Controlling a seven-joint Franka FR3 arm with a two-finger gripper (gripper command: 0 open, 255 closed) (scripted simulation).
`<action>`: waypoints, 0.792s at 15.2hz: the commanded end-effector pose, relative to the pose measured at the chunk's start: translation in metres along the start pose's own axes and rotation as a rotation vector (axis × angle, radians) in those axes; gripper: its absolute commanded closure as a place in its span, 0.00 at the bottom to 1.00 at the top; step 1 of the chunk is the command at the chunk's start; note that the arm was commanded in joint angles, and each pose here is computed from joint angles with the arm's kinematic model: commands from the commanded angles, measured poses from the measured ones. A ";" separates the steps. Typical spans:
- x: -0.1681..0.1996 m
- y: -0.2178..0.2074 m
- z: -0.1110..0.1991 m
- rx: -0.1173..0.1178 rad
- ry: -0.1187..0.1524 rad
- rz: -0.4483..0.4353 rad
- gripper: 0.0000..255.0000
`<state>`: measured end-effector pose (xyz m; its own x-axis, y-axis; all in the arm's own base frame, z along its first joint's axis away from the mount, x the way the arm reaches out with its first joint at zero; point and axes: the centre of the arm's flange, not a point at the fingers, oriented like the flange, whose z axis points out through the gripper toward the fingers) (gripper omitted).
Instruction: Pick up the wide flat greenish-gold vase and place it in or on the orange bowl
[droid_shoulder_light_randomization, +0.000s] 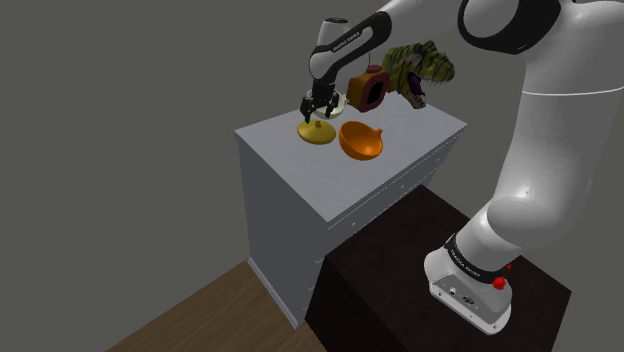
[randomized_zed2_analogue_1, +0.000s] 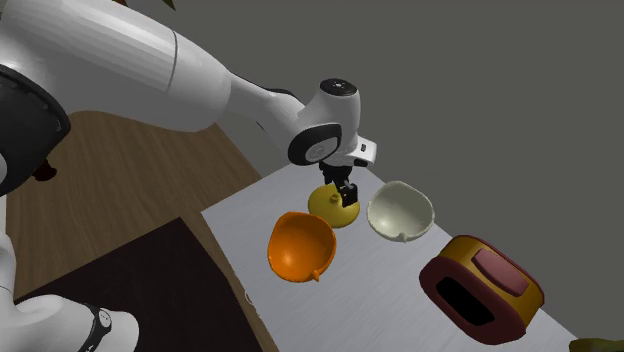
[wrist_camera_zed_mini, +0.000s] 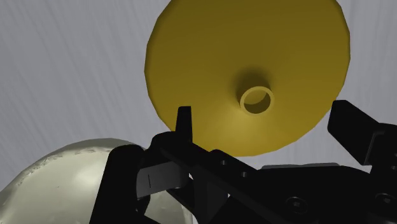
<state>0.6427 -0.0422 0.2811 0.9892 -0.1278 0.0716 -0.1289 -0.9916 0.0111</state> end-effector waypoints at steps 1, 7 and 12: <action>0.000 0.000 0.000 0.000 0.000 0.000 0.00; 0.000 0.000 0.000 0.000 0.000 0.000 1.00; 0.000 0.000 0.000 0.000 0.000 0.000 1.00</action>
<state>0.6428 -0.0420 0.2810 0.9892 -0.1278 0.0724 -0.1289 -0.9916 0.0111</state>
